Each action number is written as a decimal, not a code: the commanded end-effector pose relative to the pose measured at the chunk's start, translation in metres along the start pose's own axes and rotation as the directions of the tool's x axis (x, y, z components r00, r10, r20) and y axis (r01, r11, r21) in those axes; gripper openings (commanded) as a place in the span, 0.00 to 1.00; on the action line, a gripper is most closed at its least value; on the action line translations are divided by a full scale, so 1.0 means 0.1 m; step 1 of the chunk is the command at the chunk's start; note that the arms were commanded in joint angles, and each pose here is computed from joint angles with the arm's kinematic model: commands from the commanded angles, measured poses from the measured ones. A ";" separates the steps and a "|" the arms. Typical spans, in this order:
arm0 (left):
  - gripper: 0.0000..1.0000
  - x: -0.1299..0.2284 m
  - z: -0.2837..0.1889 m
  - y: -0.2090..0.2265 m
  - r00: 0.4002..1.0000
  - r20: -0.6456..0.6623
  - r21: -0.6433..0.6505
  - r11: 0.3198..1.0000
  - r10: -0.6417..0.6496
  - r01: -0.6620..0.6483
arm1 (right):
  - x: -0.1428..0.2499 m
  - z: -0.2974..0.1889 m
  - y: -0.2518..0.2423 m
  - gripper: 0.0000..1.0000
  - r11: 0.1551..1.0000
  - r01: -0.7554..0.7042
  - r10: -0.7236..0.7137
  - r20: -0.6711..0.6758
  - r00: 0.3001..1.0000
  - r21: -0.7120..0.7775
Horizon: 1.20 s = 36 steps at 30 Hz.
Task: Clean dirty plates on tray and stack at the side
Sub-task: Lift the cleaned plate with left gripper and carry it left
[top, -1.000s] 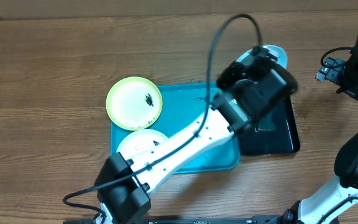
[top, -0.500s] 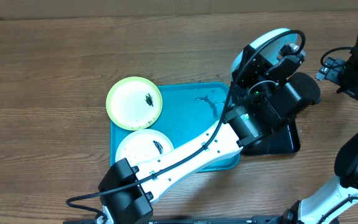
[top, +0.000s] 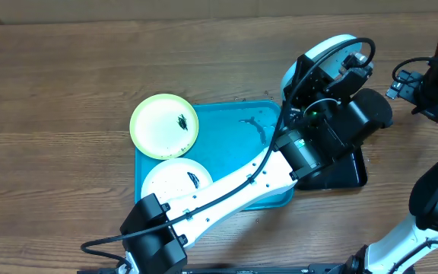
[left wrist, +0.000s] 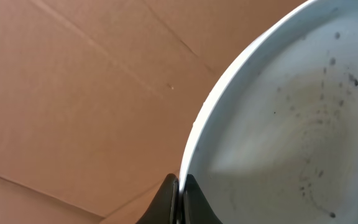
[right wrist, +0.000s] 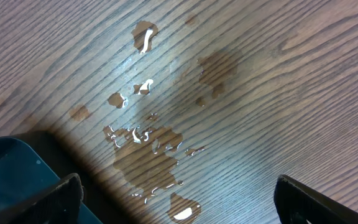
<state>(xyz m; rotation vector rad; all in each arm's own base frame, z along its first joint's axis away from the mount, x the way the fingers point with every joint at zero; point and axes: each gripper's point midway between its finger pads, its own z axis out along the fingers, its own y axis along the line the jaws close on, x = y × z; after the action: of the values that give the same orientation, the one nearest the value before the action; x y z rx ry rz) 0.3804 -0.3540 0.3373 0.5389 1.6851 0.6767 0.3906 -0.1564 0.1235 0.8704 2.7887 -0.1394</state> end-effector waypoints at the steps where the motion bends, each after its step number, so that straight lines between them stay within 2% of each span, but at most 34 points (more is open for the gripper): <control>1: 0.04 -0.06 -0.01 0.08 0.994 0.003 -0.022 0.994 -0.106 0.106 | -0.04 -0.05 -0.02 1.00 1.000 -0.008 0.008 0.019 1.000 0.003; 7: 0.04 0.05 0.00 0.03 0.987 -0.024 -0.012 0.987 -0.161 0.161 | -0.04 -0.05 -0.02 1.00 1.000 -0.008 0.008 0.019 1.000 0.003; 9: 0.04 0.12 0.00 -0.07 0.984 -0.044 0.035 0.984 -0.174 0.176 | -0.04 -0.05 -0.02 1.00 1.000 -0.008 0.008 0.019 1.000 0.003; 12: 0.04 0.40 -0.04 -0.52 0.964 -0.167 0.246 0.939 -0.205 0.242 | -0.04 -0.05 -0.02 1.00 1.000 -0.008 0.008 0.019 1.000 0.003; 15: 0.04 0.69 -0.06 -0.81 0.922 -0.314 0.353 0.874 -0.227 0.335 | -0.04 -0.05 -0.02 1.00 1.000 -0.008 0.008 0.019 1.000 0.003; 20: 0.04 1.12 0.01 -1.14 0.795 -0.562 0.430 0.741 -0.227 0.516 | -0.04 -0.05 -0.02 1.00 1.000 -0.008 0.008 0.019 1.000 0.003; 25: 0.04 1.27 0.18 -1.17 0.672 -0.717 0.495 0.542 -0.187 0.679 | -0.04 -0.05 -0.02 1.00 1.000 -0.008 0.008 0.019 1.000 0.003; 29: 0.04 1.40 0.44 -0.96 0.564 -0.807 0.474 0.377 -0.176 0.795 | -0.04 -0.05 -0.02 1.00 1.000 -0.008 0.008 0.019 1.000 0.003; 32: 0.04 1.59 0.74 -0.66 0.471 -0.857 0.399 0.309 -0.209 0.863 | -0.04 -0.05 -0.02 1.00 1.000 -0.008 0.008 0.019 1.000 0.003; 36: 0.04 1.98 1.13 -0.17 0.334 -0.903 0.264 0.266 -0.270 0.927 | -0.04 -0.05 -0.02 1.00 1.000 -0.008 0.008 0.019 1.000 0.003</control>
<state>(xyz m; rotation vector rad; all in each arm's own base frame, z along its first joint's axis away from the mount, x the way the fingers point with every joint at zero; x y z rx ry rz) 0.4415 -0.2441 0.1652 0.0937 2.6923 -0.5761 0.3907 -0.1564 0.1235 0.8709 2.7882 -0.1393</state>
